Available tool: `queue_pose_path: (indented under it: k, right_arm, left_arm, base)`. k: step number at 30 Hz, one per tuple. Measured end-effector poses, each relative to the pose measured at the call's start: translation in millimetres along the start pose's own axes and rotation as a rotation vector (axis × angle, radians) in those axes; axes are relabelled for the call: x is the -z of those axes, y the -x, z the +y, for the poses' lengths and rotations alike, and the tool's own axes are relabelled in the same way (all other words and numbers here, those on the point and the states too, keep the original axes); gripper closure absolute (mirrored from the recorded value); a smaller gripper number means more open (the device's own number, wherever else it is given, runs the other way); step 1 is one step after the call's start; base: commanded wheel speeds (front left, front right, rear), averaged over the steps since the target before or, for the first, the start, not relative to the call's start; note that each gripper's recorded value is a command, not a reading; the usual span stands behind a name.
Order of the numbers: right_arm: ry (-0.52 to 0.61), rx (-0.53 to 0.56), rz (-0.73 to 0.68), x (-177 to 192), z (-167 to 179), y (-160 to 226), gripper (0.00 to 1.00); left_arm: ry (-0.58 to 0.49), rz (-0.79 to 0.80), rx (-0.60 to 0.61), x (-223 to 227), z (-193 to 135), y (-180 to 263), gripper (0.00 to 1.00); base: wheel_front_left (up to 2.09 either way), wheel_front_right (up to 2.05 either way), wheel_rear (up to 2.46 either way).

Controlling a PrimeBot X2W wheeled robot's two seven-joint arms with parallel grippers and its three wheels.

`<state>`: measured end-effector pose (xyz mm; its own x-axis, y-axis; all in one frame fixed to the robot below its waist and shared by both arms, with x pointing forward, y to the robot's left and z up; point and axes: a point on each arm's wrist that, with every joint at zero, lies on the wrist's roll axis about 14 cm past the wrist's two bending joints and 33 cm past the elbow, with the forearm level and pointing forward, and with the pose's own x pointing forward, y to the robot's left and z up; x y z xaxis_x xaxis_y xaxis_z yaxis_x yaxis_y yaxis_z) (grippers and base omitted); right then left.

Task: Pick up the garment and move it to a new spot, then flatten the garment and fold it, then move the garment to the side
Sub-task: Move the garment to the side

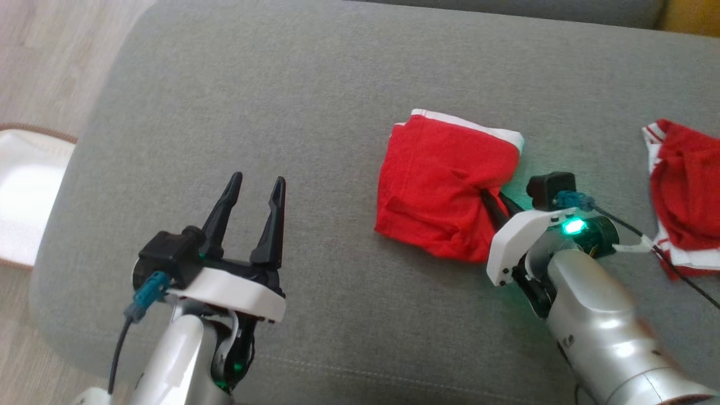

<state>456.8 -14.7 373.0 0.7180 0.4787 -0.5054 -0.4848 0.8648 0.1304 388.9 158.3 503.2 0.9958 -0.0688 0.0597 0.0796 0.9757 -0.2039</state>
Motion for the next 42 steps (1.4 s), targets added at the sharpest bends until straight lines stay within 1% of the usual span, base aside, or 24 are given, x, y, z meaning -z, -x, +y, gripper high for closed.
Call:
queue_pose_path:
  k: [4, 8, 12, 16, 20, 24, 28, 31, 36, 42]
  right_arm:
    - [0.112, 0.024, -0.026, -7.3, -10.3, 9.1, 1.0]
    - [0.202, 0.06, -0.085, -32.6, -25.9, 19.3, 1.0]
    - [0.297, 0.116, -0.099, -49.9, -54.7, 37.1, 1.0]
    - [0.38, 0.184, -0.056, -54.7, -92.3, 62.0, 1.0]
    - [0.418, 0.262, 0.017, -54.8, -136.9, 94.1, 1.0]
    - [0.444, 0.359, 0.14, -42.9, -191.5, 131.5, 1.0]
    - [0.466, 0.438, 0.24, -33.9, -232.5, 160.6, 1.0]
    - [0.474, 0.473, 0.297, -27.3, -251.7, 171.6, 1.0]
    - [0.483, 0.508, 0.369, -19.1, -269.6, 176.5, 1.0]
    - [0.475, 0.579, 0.412, -18.5, -291.2, 182.8, 1.0]
  left_arm:
    - [0.005, -0.013, 0.014, -3.5, -4.4, -3.9, 0.0]
    - [0.013, -0.019, 0.047, -4.6, -15.5, -8.0, 0.0]
    - [0.022, -0.013, 0.081, -1.5, -27.6, -10.1, 0.0]
    - [0.032, -0.003, 0.118, 3.2, -40.2, -14.1, 0.0]
    - [0.038, 0.003, 0.148, 6.3, -50.4, -19.4, 0.0]
    - [0.043, 0.015, 0.16, 11.6, -54.1, -24.2, 0.0]
    - [0.047, 0.023, 0.165, 16.0, -54.9, -29.6, 0.0]
    - [0.049, 0.04, 0.168, 22.4, -54.0, -30.9, 0.0]
    - [0.045, 0.045, 0.162, 25.2, -49.3, -35.0, 0.0]
    - [0.044, 0.05, 0.147, 28.7, -43.5, -36.2, 0.0]
  base:
    - [0.0, 0.0, 0.0]
    - [0.0, 0.0, 0.0]
    - [0.0, 0.0, 0.0]
    - [0.0, 0.0, 0.0]
    - [0.0, 0.0, 0.0]
    - [0.0, 0.0, 0.0]
    - [0.0, 0.0, 0.0]
    - [0.0, 0.0, 0.0]
    - [0.0, 0.0, 0.0]
    - [0.0, 0.0, 0.0]
